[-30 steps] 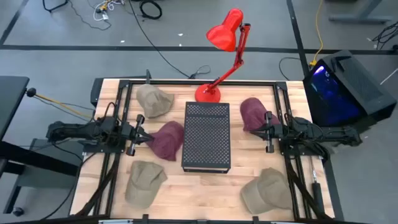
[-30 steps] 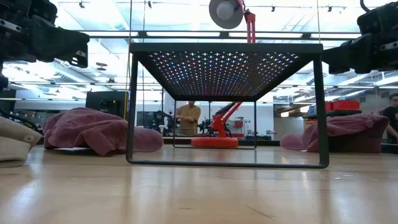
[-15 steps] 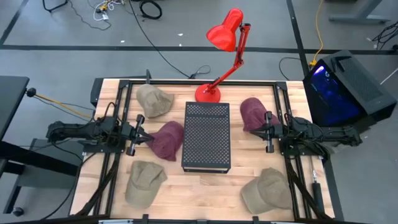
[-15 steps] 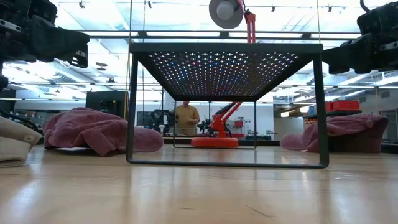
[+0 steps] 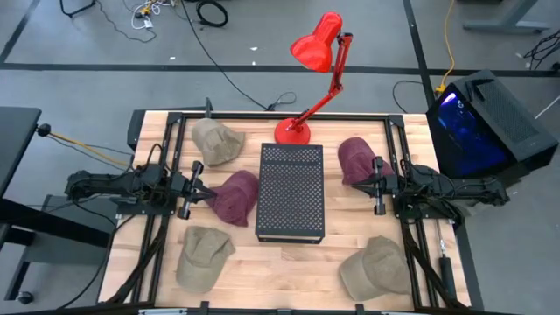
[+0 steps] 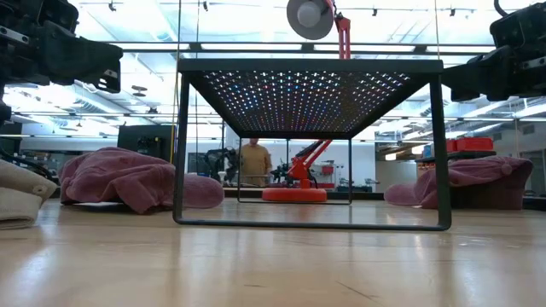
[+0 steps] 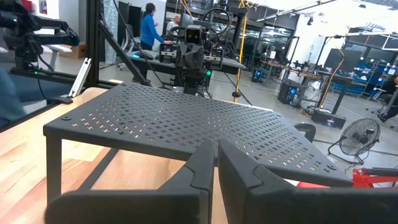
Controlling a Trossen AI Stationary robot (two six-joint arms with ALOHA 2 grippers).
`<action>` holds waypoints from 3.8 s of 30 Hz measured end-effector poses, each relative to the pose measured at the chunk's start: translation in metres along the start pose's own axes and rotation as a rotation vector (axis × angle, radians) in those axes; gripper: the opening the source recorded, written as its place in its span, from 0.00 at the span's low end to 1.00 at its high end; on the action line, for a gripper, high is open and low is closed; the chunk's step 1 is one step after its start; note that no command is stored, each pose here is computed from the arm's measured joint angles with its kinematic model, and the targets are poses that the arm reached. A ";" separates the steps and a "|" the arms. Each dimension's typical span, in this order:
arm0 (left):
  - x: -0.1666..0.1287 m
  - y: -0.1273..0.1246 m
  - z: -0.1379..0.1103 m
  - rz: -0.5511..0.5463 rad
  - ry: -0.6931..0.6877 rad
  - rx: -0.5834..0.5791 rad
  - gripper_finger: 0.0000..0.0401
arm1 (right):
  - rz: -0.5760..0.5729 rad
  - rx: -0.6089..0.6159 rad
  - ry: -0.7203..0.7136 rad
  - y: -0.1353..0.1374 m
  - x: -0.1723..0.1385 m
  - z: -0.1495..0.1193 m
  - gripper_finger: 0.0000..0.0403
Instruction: Pick & Place hat
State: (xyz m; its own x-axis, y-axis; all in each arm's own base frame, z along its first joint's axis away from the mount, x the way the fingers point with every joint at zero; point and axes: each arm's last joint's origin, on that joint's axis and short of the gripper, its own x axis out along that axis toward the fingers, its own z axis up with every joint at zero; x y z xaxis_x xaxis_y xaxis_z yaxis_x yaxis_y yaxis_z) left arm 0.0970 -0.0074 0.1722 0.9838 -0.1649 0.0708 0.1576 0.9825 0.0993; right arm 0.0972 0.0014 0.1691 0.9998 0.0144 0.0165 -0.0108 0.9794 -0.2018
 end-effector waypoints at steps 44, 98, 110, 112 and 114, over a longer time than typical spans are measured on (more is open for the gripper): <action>0.000 0.000 0.000 0.000 0.000 0.000 0.06 | 0.000 0.000 0.000 0.000 0.000 0.000 0.07; 0.000 0.000 0.000 0.000 0.000 0.000 0.06 | -0.239 0.256 -0.399 -0.014 -0.009 0.037 0.07; 0.000 0.000 0.000 0.000 0.000 0.000 0.06 | -0.240 0.262 -0.426 -0.016 -0.013 0.050 0.07; 0.000 0.000 0.000 0.000 0.000 0.000 0.06 | -0.239 0.261 -0.417 -0.016 -0.013 0.051 0.07; 0.000 0.000 0.000 0.000 0.000 0.000 0.06 | -0.238 0.260 -0.408 -0.016 -0.013 0.050 0.07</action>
State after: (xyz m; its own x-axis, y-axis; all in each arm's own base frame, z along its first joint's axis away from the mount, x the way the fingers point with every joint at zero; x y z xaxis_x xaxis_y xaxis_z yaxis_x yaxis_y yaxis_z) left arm 0.0970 -0.0073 0.1721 0.9838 -0.1647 0.0705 0.1574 0.9825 0.0993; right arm 0.0838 -0.0046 0.2213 0.8871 -0.1880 0.4215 0.1594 0.9819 0.1025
